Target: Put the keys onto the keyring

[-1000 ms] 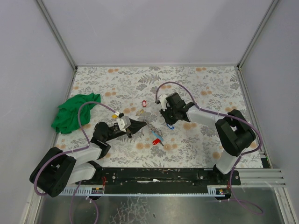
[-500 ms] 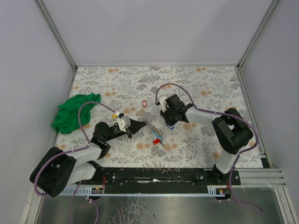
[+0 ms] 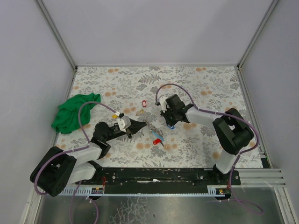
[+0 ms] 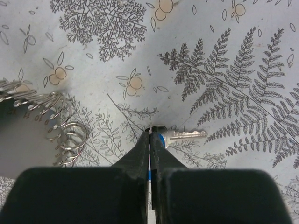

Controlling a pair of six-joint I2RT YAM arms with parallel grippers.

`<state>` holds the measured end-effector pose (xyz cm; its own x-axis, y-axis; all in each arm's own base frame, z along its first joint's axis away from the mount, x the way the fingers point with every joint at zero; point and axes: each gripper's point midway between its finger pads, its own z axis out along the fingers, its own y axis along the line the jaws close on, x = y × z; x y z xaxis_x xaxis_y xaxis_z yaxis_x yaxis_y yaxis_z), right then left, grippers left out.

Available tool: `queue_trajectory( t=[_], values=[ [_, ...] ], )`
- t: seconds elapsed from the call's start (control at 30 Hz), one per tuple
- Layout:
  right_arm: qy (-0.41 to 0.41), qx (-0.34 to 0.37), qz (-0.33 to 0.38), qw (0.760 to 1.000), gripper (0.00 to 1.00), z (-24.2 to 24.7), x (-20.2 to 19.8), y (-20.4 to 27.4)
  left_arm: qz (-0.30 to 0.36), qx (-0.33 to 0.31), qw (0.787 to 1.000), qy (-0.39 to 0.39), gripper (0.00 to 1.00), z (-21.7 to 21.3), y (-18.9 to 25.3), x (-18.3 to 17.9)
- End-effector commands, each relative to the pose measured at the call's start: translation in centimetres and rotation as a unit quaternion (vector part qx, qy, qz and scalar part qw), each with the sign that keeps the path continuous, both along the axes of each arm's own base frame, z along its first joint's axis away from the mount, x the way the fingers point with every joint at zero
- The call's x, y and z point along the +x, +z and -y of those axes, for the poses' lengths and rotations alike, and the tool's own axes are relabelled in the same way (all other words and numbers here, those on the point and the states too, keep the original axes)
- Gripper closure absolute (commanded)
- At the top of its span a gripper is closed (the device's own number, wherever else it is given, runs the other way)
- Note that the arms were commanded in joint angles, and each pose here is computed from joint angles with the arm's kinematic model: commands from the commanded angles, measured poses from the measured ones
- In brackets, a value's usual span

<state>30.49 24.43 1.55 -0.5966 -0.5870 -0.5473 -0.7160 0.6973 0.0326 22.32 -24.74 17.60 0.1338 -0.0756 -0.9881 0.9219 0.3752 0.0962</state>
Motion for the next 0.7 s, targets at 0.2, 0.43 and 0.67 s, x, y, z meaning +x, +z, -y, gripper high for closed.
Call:
queue_trajectory(
  t=[0.2,0.43,0.67],
  values=[
    [0.116,0.072,0.099,0.986,1.00,-1.1,-2.5,9.3,0.054,-0.002,0.997,-0.050,1.00,1.0,1.7,-0.6],
    [0.225,0.118,0.167,0.953,1.00,-2.5,-6.1,13.1,0.064,0.003,0.994,-0.085,1.00,1.7,2.0,-1.1],
    [0.289,0.156,0.210,0.921,1.00,-3.8,-8.0,15.2,0.078,0.002,0.992,-0.098,1.00,2.0,2.8,-1.1]
  ],
)
